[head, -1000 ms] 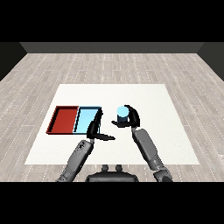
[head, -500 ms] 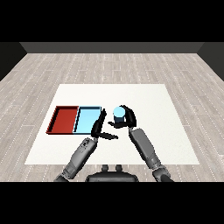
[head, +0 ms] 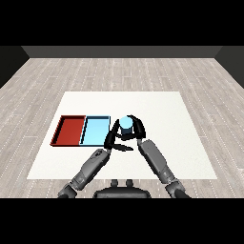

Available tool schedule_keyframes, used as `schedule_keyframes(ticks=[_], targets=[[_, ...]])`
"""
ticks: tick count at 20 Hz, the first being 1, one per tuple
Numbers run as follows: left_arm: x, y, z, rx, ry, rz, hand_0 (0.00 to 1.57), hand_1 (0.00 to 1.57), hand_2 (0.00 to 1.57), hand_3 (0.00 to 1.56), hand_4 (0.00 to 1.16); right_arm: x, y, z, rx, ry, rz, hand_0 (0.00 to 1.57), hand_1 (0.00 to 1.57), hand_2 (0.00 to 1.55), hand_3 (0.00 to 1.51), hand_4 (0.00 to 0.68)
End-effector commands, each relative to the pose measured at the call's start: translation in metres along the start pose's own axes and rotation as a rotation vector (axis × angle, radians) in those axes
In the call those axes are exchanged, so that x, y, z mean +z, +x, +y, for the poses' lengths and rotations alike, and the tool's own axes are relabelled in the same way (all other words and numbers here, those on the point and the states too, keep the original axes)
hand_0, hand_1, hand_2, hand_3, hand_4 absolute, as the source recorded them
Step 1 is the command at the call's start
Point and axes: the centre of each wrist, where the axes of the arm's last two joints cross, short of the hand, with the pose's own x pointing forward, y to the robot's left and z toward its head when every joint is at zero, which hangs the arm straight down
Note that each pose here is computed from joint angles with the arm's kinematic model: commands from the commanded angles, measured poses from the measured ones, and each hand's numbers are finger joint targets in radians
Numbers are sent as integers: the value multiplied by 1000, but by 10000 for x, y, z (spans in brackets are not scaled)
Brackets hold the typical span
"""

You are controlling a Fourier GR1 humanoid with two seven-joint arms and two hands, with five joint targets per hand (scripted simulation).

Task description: Pick the blue can and put it in the blue box

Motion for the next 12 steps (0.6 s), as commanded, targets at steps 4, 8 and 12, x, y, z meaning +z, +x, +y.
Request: schedule_keyframes(ticks=[4,8,12], targets=[[-96,-78,-48,-7,12,1,0,0,0,0,0,-6,113,133,-4,9,-20,1428,1428,1461,1376,559],[-17,-81,-163,-18,-7,29,0,0,0,0,0,103,159,182,-22,30,-16,1433,1433,1465,1376,558],[74,-196,-22,-9,-5,36,0,0,0,0,0,104,-16,224,-19,14,-26,1428,1428,1463,1381,552]])
